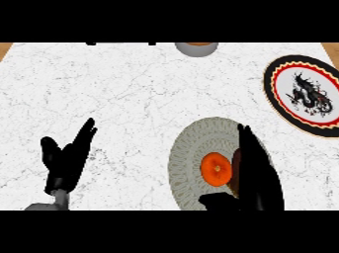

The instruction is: Pick the squash from the placemat and place it in the plate

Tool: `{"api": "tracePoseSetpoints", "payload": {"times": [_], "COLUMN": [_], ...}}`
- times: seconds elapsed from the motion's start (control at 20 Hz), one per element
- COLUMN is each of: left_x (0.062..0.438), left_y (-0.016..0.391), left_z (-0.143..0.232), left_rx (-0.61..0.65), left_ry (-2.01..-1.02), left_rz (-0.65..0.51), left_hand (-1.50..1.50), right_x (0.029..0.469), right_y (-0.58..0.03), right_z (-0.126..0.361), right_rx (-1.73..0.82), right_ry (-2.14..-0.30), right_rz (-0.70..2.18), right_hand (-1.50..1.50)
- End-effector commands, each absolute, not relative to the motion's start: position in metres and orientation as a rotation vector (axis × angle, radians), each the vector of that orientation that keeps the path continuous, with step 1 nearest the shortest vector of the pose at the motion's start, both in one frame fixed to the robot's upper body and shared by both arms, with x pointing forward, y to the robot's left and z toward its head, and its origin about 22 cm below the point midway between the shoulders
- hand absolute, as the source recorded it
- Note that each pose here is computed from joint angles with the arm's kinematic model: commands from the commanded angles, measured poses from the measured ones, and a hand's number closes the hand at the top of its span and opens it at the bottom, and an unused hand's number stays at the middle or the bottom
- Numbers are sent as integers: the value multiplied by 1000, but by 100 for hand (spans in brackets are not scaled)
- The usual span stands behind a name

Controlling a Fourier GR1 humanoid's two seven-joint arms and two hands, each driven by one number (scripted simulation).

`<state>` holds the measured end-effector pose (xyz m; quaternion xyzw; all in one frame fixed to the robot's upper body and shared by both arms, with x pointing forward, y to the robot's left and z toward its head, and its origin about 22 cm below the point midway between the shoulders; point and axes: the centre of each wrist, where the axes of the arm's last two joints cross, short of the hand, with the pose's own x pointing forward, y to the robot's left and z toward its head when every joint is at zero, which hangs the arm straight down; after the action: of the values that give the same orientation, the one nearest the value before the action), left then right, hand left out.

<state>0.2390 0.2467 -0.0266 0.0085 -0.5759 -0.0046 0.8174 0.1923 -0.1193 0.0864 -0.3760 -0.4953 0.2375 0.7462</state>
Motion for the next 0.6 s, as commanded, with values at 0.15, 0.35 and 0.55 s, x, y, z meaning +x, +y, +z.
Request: {"api": "tracePoseSetpoints", "payload": {"times": [0.15, 0.35, 0.55], "left_x": [244, 236, 231], "left_y": [245, 252, 237], "left_z": [-34, -40, -23], "left_rx": [11, 16, 12], "left_ry": [-1189, -1195, -1191], "left_rz": [-8, -19, -16], "left_hand": [0, 0, 0], "right_x": [197, 209, 208], "right_y": [-98, -104, -117], "right_z": [71, 54, 52], "right_rx": [-910, -924, -912], "right_ry": [-944, -892, -882], "right_rz": [511, 532, 536], "right_hand": [-150, -150, -150]}}
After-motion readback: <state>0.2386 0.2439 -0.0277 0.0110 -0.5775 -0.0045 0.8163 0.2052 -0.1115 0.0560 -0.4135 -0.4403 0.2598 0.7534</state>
